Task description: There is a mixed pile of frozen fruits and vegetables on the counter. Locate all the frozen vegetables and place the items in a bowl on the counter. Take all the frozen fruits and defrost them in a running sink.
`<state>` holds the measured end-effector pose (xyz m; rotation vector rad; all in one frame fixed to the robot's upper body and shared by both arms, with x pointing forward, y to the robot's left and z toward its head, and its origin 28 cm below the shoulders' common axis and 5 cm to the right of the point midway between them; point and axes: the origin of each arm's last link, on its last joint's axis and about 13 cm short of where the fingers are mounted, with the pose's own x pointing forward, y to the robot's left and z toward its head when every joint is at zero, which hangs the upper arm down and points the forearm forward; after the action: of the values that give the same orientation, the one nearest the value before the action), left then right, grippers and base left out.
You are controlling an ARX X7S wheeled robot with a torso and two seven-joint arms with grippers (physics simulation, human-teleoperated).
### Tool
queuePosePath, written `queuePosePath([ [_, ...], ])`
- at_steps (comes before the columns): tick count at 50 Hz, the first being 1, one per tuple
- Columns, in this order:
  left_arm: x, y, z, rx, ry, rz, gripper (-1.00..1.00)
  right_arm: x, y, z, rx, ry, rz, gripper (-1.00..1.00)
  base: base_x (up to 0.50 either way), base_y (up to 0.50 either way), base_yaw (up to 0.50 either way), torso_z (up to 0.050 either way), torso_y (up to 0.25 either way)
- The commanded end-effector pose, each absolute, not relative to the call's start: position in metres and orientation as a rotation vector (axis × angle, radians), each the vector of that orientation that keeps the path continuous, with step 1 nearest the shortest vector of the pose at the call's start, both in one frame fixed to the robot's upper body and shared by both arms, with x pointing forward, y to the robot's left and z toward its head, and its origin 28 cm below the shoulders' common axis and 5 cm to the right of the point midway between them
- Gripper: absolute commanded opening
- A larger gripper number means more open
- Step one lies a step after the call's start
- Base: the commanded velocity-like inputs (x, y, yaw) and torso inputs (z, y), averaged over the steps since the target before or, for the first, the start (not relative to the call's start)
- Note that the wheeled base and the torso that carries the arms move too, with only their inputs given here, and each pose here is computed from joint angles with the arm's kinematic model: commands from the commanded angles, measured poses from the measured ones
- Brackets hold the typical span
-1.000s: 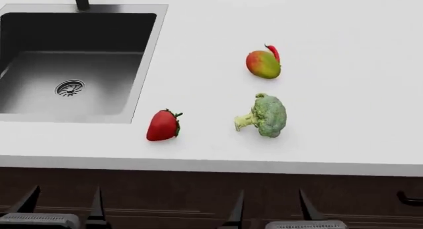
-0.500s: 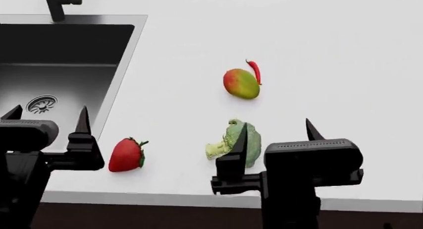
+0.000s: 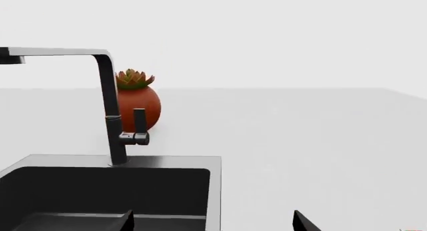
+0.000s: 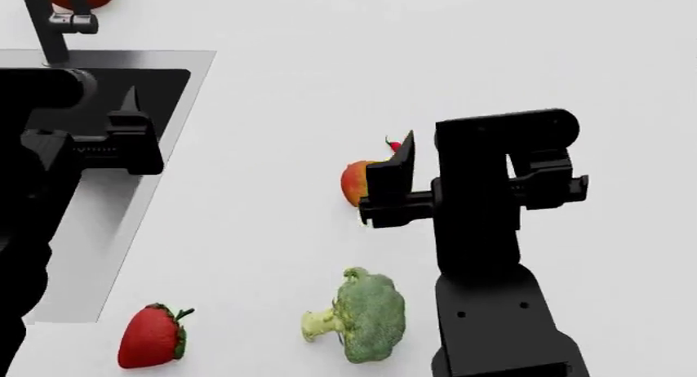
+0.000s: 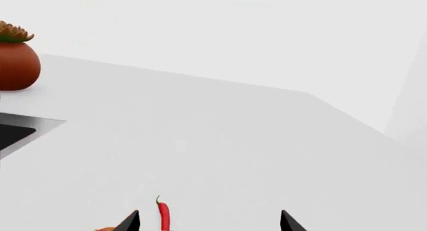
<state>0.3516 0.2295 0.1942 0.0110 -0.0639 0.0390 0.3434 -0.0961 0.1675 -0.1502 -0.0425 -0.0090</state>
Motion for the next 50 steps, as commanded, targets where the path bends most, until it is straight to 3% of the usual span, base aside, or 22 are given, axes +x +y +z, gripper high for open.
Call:
queuePosePath([
  [1, 0.368, 0.237, 0.205, -0.002, -0.022, 0.048, 1.00, 0.364, -0.095, 0.177, -0.202, -0.007, -0.021, 1.00, 0.00, 0.00, 0.00, 0.050, 0.041],
  [9, 0.367, 0.235, 0.206, -0.003, -0.020, 0.043, 1.00, 0.363, -0.096, 0.178, -0.194, -0.010, -0.016, 1.00, 0.00, 0.00, 0.00, 0.050, 0.042],
  [30, 0.365, 0.232, 0.202, 0.016, -0.012, 0.026, 1.00, 0.362, -0.095, 0.175, -0.183, -0.005, 0.007, 1.00, 0.35, 0.00, 0.00, 0.050, 0.041],
  [39, 0.362, 0.233, 0.202, 0.010, -0.006, 0.051, 1.00, 0.359, -0.095, 0.173, -0.195, -0.008, 0.004, 1.00, 0.00, 0.00, 0.00, 0.031, 0.023],
  [45, 0.356, 0.233, 0.201, 0.009, 0.005, 0.052, 1.00, 0.352, -0.095, 0.178, -0.171, 0.121, 0.093, 1.00, 0.00, 0.00, 0.00, 0.000, 0.000],
  [50, 0.351, 0.234, 0.202, 0.020, 0.002, 0.047, 1.00, 0.341, -0.099, 0.197, -0.134, 0.368, 0.220, 1.00, 0.00, 0.00, 0.00, 0.000, 0.000],
])
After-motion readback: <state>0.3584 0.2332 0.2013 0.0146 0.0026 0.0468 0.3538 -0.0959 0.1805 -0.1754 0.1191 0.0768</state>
